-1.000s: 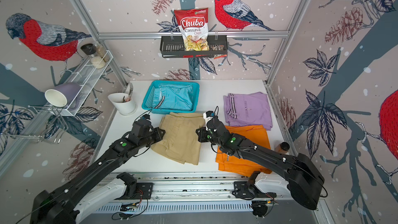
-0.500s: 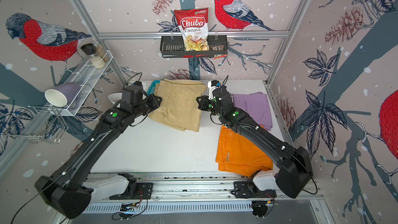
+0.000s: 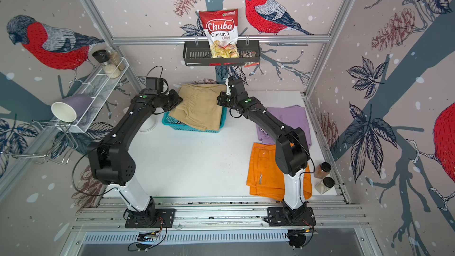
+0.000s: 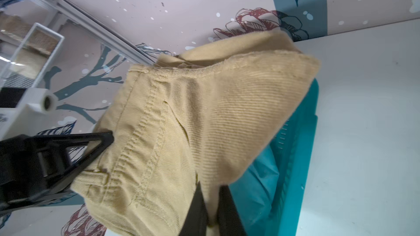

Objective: Put the folded long pants in the basket
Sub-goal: Place the long pant in the basket.

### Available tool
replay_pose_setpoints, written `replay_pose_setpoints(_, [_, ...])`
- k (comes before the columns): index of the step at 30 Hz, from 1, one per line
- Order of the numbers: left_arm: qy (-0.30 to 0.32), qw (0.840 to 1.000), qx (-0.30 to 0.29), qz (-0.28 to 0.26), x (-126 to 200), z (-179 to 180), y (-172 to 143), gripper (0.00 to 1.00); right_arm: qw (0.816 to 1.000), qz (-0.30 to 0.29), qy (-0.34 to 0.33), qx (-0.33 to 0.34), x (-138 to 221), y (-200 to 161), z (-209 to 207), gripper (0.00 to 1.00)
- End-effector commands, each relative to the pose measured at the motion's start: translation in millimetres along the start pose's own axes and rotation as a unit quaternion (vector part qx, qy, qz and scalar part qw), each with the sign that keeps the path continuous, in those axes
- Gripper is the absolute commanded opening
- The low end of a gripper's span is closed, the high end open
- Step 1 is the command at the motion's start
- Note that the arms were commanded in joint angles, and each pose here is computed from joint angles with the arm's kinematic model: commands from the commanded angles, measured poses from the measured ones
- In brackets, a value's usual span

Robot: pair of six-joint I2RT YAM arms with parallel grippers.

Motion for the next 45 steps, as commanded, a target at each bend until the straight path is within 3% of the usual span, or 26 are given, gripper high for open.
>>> replay_pose_setpoints(1, [0.014,1.000,-0.018,-0.008,-8.4,6.6,11.8,0.00,1.000,0.005,-0.010,0.014,-19.5,2.7,-5.5,0.00])
replay_pose_setpoints(6, [0.022,1.000,0.008,-0.001,-23.9,34.8,22.8,0.00,0.999,0.038,-0.016,0.021,-58.9,-10.8,-17.9,0.00])
replay_pose_setpoints(14, [0.038,0.998,0.038,0.039,-62.3,74.9,12.6,0.00,0.994,0.097,-0.046,-0.011,-108.4,-54.7,-67.0,0.00])
replay_pose_setpoints(20, [0.064,0.996,0.041,0.048,-74.6,90.3,9.0,0.00,0.991,0.113,-0.074,-0.025,-116.5,-64.9,-92.1,0.00])
replay_pose_setpoints(26, [0.077,0.995,0.036,0.053,-89.5,99.6,11.6,0.00,0.992,0.108,-0.070,-0.014,-111.5,-58.8,-85.2,0.01])
replay_pose_setpoints(28, [0.085,0.994,0.041,0.061,-96.1,104.3,11.0,0.00,0.992,0.108,-0.070,-0.012,-109.7,-58.8,-84.3,0.07])
replay_pose_setpoints(30, [0.097,0.992,0.047,0.066,-99.0,108.4,10.5,0.00,0.991,0.109,-0.071,-0.012,-108.1,-59.2,-85.4,0.20])
replay_pose_setpoints(32, [0.111,0.990,0.061,0.063,-93.7,110.1,11.1,0.34,0.992,0.111,-0.065,-0.012,-104.2,-58.1,-81.5,0.29])
replay_pose_setpoints(34, [0.076,0.992,0.077,0.059,-83.2,97.0,10.0,0.55,0.993,0.102,-0.056,-0.014,-94.4,-50.1,-72.5,0.43])
replay_pose_setpoints(35, [0.056,0.993,0.086,0.057,-76.3,89.1,8.4,0.60,0.994,0.095,-0.055,-0.013,-88.4,-44.3,-67.5,0.50])
replay_pose_setpoints(38, [-0.001,0.995,0.096,0.035,-44.8,58.3,6.0,0.64,0.996,0.063,-0.058,0.000,-62.9,-19.4,-48.6,0.68])
replay_pose_setpoints(39, [-0.008,0.995,0.092,0.022,-30.5,49.4,7.6,0.70,0.997,0.053,-0.064,0.005,-53.6,-11.7,-43.8,0.72])
replay_pose_setpoints(40, [-0.009,0.996,0.089,0.008,-16.5,41.9,8.4,0.78,0.997,0.044,-0.070,0.008,-43.7,-4.2,-39.6,0.75])
replay_pose_setpoints(43, [-0.015,0.997,0.073,-0.025,29.1,19.3,3.7,0.79,0.995,0.025,-0.091,0.016,-13.7,12.3,-30.7,0.79])
replay_pose_setpoints(45, [-0.023,0.998,0.049,-0.035,58.0,-2.4,-15.6,0.80,0.994,0.012,-0.108,0.020,9.6,22.1,-27.1,0.83])
Point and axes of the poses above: each gripper's point midway between its finger pads, its own x axis back along the fingers, its own z axis along the line the jaws close on, y = z × x, the point moved 4 cm from there along x, back along the fingers, and after that the axes turned 5 degrees about x, right-handed, at the moved point
